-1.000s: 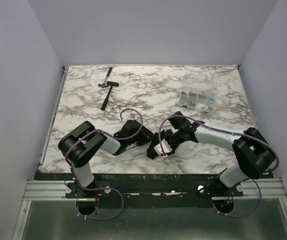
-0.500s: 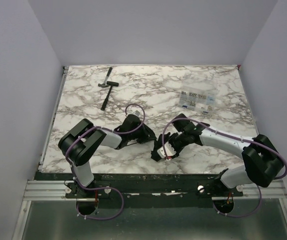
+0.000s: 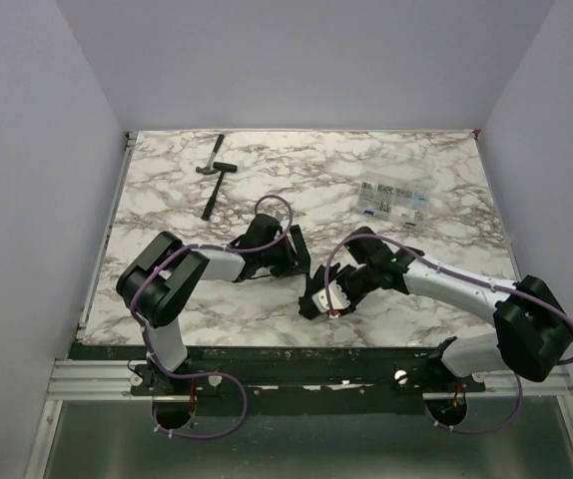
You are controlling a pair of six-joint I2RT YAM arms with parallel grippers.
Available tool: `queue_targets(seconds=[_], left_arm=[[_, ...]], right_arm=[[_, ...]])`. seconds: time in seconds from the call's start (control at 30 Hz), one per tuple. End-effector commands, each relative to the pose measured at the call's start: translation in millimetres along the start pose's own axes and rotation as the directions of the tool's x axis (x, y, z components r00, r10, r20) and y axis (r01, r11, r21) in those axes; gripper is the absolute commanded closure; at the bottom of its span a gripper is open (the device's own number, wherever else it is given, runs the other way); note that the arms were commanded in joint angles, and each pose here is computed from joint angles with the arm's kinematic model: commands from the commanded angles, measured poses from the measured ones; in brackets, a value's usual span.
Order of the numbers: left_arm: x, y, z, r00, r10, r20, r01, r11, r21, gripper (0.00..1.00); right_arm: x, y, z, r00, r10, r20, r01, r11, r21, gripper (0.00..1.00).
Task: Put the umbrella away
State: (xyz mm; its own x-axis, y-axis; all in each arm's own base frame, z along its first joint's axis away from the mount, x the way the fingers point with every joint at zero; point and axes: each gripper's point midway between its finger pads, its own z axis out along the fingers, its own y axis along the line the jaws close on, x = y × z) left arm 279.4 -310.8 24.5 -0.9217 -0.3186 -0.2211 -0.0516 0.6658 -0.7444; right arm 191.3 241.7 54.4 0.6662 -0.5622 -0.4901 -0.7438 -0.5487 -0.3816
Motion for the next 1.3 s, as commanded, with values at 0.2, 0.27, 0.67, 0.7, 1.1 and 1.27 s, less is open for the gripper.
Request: queue_targets(seconds=[0.2, 0.27, 0.67, 0.7, 1.1, 1.27], left_arm=[[-70.1, -2.5, -3.5, 0.986, 0.056, 0.160, -0.050, 0.998, -0.040, 1.00], [-75.9, -8.8, -3.7, 0.985, 0.067, 0.161, -0.062, 0.997, -0.042, 1.00], [-101.5, -16.4, -63.9, 0.907, 0.209, 0.365, -0.197, 0.978, -0.069, 0.75], [-105.9, -18.9, -79.4, 0.884, 0.224, 0.411, -0.216, 0.974, -0.067, 0.66], [-64.8, -57.1, -177.4, 0.589, 0.571, 0.572, -0.736, 0.671, 0.088, 0.10], [-19.6, -62.4, -184.4, 0.239, 0.765, 0.598, -0.942, 0.333, -0.049, 0.13]], right_arm=[[3.7, 75.8, 27.5, 0.972, 0.236, -0.020, -0.230, 0.922, -0.313, 0.95], [8.5, 78.3, 30.3, 0.961, 0.272, -0.054, -0.275, 0.904, -0.329, 0.95], [33.0, 80.0, 37.8, 0.897, 0.384, -0.218, -0.437, 0.844, -0.310, 0.95], [35.5, 80.7, 37.6, 0.890, 0.389, -0.236, -0.448, 0.840, -0.306, 0.95], [89.1, 57.1, 44.6, 0.665, 0.633, -0.397, -0.718, 0.689, -0.105, 0.96], [98.9, 51.0, 45.6, 0.608, 0.690, -0.393, -0.775, 0.624, -0.104, 0.95]])
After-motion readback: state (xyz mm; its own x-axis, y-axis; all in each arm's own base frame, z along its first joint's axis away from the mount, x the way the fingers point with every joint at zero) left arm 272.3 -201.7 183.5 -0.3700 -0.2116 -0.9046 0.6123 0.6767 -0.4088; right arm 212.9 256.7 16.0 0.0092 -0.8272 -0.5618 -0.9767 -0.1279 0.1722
